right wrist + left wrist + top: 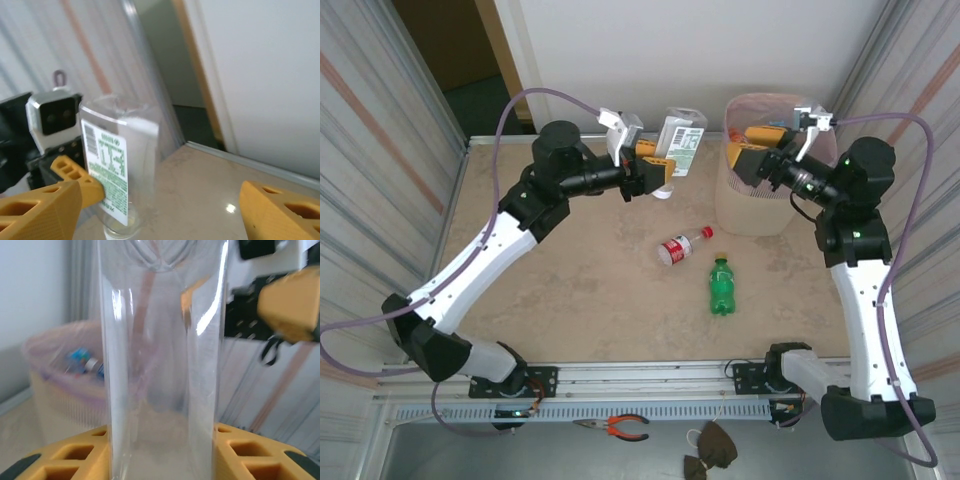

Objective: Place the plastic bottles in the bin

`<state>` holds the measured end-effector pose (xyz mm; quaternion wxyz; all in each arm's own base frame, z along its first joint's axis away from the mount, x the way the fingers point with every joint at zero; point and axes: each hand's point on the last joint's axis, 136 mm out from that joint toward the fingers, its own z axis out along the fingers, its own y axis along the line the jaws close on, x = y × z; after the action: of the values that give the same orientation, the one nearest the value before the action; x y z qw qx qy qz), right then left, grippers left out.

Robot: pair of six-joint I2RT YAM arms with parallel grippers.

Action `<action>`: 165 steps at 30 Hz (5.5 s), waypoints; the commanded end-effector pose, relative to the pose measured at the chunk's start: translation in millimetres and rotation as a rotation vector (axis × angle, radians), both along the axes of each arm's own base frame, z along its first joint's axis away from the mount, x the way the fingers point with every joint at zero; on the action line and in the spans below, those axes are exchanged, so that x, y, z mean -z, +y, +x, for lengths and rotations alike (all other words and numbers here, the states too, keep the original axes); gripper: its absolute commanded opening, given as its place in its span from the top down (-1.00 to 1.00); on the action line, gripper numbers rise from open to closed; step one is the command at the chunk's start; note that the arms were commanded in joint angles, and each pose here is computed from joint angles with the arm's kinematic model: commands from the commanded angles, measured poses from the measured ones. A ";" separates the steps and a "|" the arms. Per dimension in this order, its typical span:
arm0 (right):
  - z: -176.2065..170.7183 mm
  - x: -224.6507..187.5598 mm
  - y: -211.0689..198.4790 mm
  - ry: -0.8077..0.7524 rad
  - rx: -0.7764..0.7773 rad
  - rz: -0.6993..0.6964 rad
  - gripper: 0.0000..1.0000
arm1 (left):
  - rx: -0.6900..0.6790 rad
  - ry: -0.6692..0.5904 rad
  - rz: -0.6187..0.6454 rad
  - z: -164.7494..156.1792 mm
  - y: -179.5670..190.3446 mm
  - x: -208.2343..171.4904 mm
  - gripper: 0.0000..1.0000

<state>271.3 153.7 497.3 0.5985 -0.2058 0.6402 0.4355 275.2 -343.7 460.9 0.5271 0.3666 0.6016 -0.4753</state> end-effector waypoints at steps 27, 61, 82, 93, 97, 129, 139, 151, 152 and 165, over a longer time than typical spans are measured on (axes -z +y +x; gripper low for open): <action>-116.1 -53.8 76.2 -0.409 -0.432 -0.057 -0.27 | 0.367 -0.337 -0.263 -112.8 11.9 -96.6 0.13; -58.7 -56.8 47.2 -0.334 -0.098 -0.145 0.29 | -0.019 -0.303 -0.112 -71.6 39.5 -56.8 -0.56; 158.2 43.6 -108.6 0.448 0.479 -0.111 0.39 | -0.088 -0.226 -0.040 -64.5 49.8 -24.2 -0.52; 197.0 134.6 -127.4 0.828 0.403 -0.140 0.43 | -0.081 -0.170 -0.032 -57.4 43.1 -11.6 -0.49; 204.2 162.6 -119.8 0.917 0.332 -0.148 0.43 | -0.082 -0.153 -0.026 -54.4 40.9 -7.8 -0.47; 220.7 269.6 -104.0 1.190 0.249 -0.262 -0.22 | -0.125 -0.047 0.016 -31.9 33.5 24.6 -0.42; 206.0 200.1 -137.9 1.004 0.503 -0.342 -0.56 | -0.136 0.001 0.050 -18.9 24.8 37.3 -0.40; 183.8 153.7 -116.9 0.867 0.500 -0.353 -0.20 | -0.255 0.219 0.272 31.9 6.2 108.9 -0.29; 183.9 150.3 -113.0 0.853 0.487 -0.342 -0.14 | -0.259 0.243 0.289 36.2 3.3 117.2 -0.29; 234.5 166.3 -64.2 0.856 0.224 -0.122 0.49 | -0.222 0.418 0.337 50.1 -25.9 173.9 -0.24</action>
<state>490.1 73.4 336.9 0.3236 0.0363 0.8876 0.3258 326.0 -363.7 274.6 0.3713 0.2826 0.8103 -0.3545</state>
